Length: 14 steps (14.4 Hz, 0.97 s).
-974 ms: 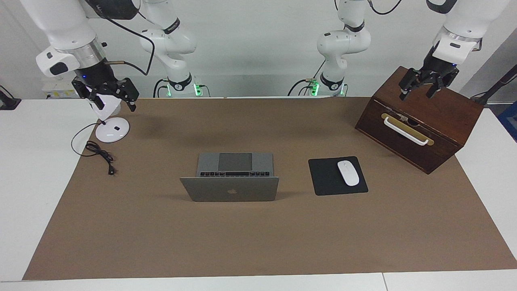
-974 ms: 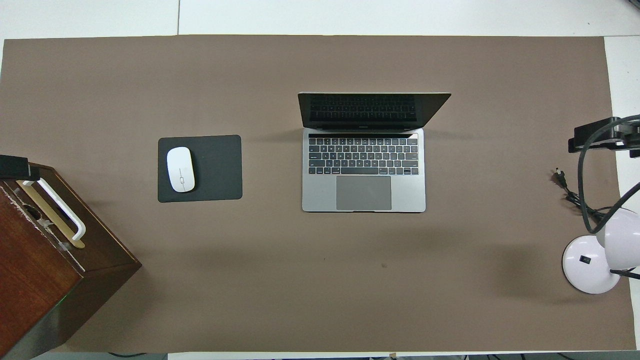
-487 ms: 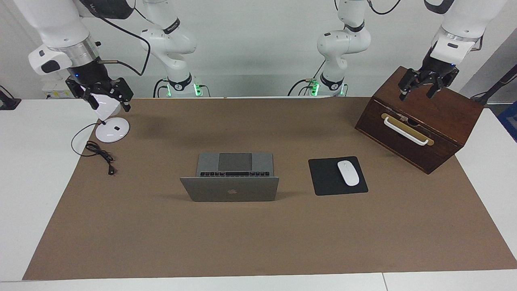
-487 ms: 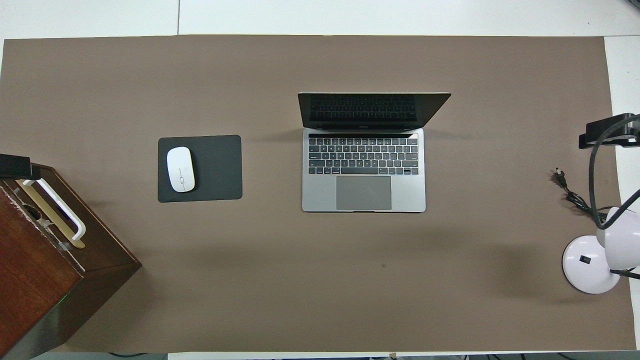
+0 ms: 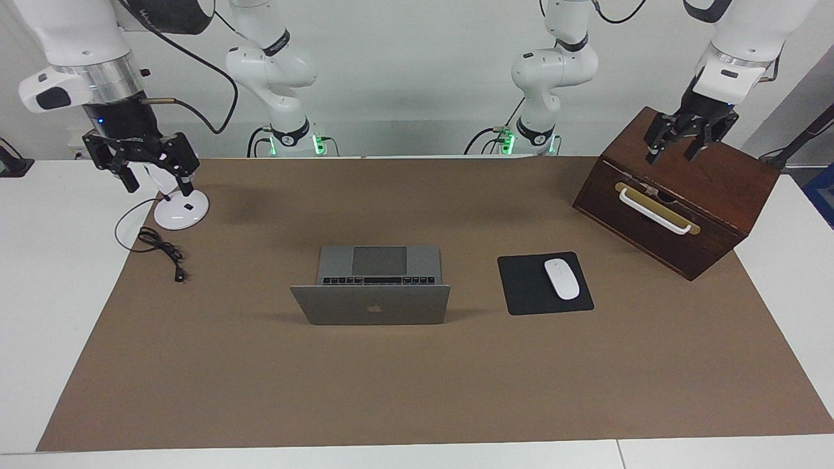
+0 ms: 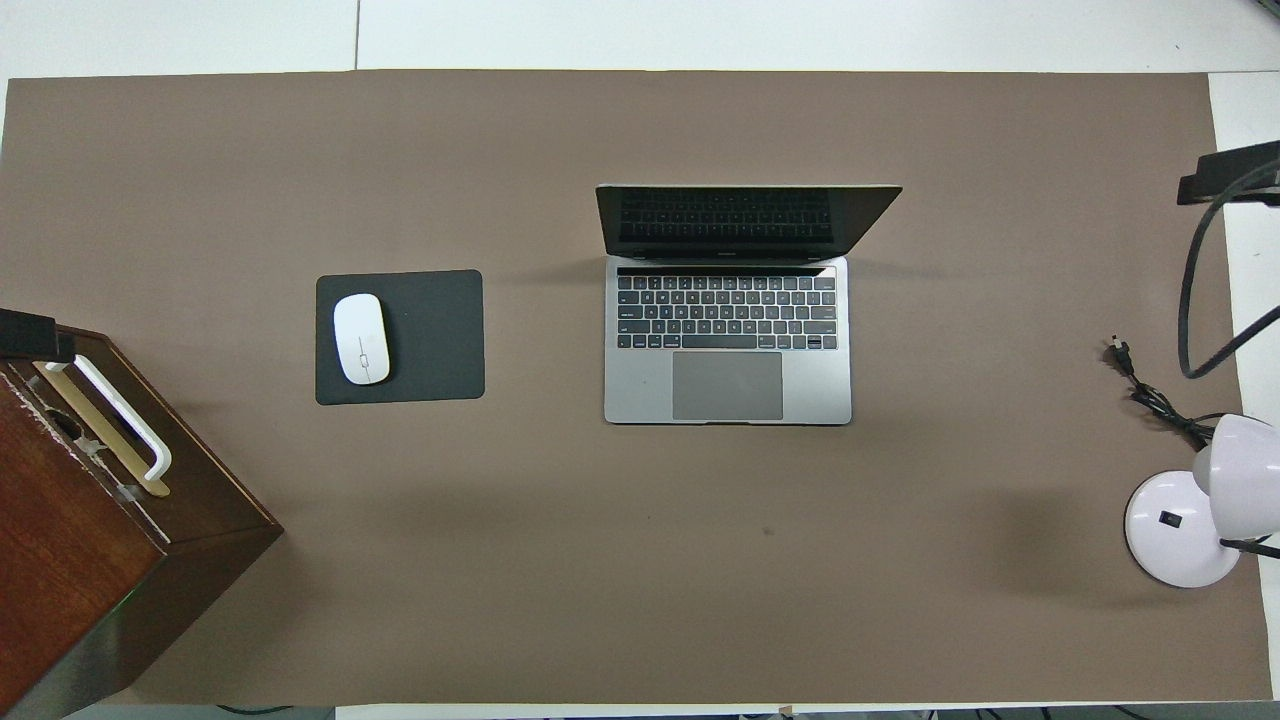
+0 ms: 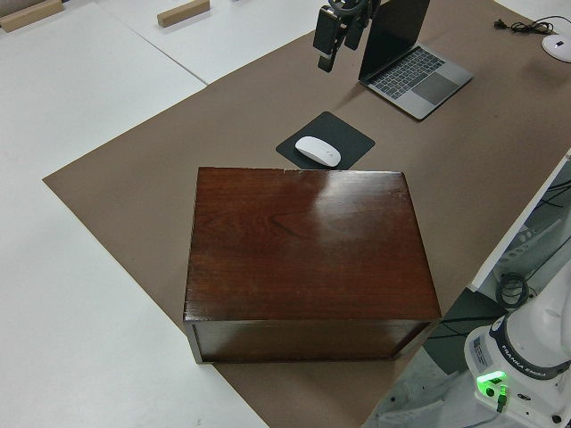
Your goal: Close laptop with both arms
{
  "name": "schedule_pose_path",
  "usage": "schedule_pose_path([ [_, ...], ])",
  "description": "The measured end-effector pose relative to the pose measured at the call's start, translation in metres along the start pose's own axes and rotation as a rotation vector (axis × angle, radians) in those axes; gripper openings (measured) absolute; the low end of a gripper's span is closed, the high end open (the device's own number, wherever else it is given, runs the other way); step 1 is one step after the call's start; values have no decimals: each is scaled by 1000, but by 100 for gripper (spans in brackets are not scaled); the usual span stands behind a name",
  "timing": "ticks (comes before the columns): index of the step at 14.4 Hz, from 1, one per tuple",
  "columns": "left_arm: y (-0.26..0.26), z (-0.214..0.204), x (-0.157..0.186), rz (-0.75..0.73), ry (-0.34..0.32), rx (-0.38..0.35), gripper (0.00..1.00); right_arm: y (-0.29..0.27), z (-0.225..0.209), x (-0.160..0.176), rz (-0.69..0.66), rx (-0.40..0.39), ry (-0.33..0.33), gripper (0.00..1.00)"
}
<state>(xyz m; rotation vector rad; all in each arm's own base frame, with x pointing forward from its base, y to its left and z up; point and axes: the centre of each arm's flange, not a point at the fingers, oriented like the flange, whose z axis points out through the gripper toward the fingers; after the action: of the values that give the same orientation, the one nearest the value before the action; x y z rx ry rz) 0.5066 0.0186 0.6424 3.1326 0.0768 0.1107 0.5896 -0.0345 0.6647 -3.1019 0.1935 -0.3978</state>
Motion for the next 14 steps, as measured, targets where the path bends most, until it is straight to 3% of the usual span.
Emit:
schedule_pose_path([
  [2,0,0,0,0,3,2,39,-9,-3,27,-37,10,59,87],
  [5,-1,-2,2,-1,21,2,3,-52,-2,55,-105,45,170,52],
  [8,0,-4,6,2,55,3,1,-83,-1,64,-145,70,237,17],
  [10,1,-4,10,6,77,2,1,-96,-5,66,-159,83,278,1],
  [14,7,5,17,59,110,4,1,-143,6,72,-182,127,341,1],
])
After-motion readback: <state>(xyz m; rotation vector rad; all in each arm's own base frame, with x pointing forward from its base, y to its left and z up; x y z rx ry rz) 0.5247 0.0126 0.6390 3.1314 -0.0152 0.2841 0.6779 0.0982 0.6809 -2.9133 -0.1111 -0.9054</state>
